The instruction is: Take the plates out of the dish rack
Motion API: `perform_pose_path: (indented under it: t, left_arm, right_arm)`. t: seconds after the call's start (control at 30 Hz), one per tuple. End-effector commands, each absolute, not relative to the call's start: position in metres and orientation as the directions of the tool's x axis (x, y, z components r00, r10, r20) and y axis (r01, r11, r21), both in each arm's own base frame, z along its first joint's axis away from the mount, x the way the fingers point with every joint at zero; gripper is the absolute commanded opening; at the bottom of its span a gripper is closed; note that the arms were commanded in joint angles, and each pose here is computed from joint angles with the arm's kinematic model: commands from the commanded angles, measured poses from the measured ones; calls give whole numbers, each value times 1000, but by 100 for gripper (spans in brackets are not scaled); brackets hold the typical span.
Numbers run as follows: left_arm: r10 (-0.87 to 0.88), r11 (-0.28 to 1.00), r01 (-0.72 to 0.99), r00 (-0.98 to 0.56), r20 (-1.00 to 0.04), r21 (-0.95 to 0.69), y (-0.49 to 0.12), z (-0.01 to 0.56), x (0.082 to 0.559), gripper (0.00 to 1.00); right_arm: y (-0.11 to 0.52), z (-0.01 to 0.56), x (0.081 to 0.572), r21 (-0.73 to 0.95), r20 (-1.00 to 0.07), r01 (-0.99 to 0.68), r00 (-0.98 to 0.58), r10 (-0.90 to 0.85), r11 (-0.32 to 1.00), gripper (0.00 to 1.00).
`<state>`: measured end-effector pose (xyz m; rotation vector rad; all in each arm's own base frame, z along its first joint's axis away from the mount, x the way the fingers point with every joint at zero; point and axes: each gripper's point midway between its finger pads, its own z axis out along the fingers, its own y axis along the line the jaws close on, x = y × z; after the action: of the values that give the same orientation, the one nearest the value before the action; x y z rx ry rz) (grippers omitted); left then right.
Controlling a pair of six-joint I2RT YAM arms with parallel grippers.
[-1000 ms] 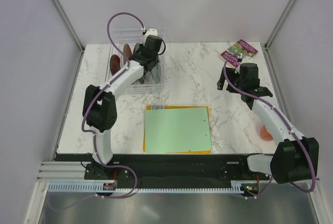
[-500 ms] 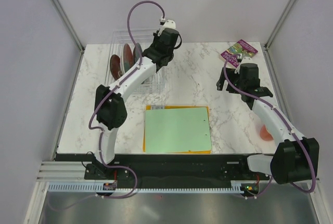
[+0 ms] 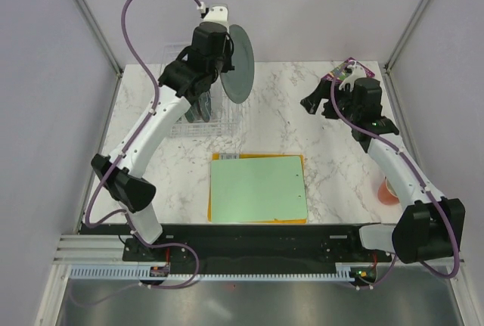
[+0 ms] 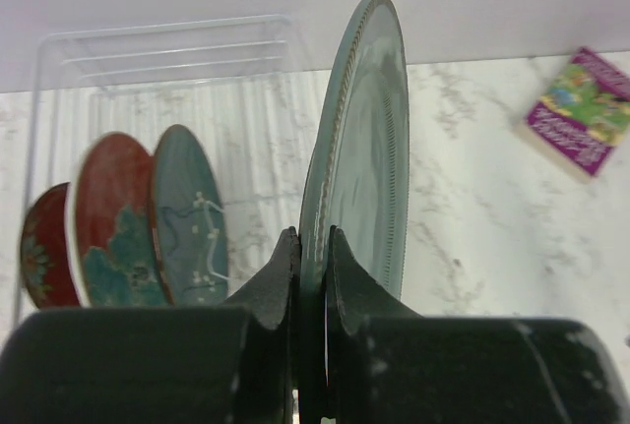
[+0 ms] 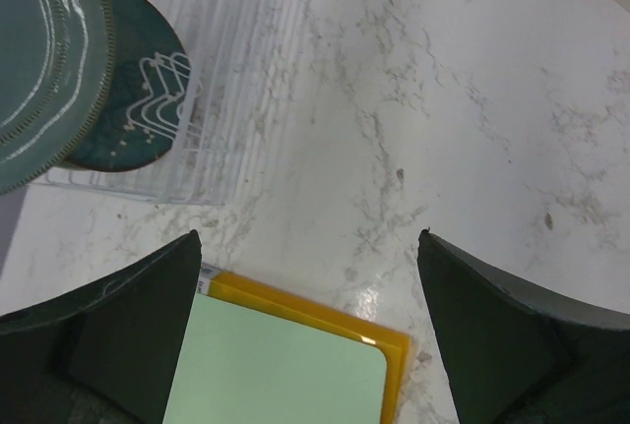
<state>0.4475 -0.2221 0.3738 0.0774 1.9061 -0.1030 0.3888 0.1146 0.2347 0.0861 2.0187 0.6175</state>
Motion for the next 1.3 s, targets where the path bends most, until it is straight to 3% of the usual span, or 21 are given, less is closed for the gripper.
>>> perform_pose_path:
  t: [0.0,0.23,0.43,0.73,0.93,1.27]
  left_arm:
    - [-235,920,239,-302,-924,-312,-256,418,430,2]
    - [-350,783,363,-415,-840,-506,-299,396,416,2]
    - [-392,674,449,-456,-799,-587,-320,392,404,2]
    - [-454,630,465,-429,-781,-622,-293,402,387,2]
    - [-554,463,495,-487,-676,-736,-265,387,388,2]
    - [-554,333,490,-590,-588,-806,-280,357,393,2]
  right_arm:
    - [140,274,400,560,-800,-319,-450,397,765,98]
    - [162,295,406,627,-776,-440,-418,471,643,98]
    - [162,272,416,654,-748,-395,-465,474,645,98]
    - [141,232,421,658,-723,-286,-499,478,696,98]
    - [143,233,417,714,-685,-362,-542,487,600,98]
    - [163,246,410,764,-642,-444,-594,485,468,98]
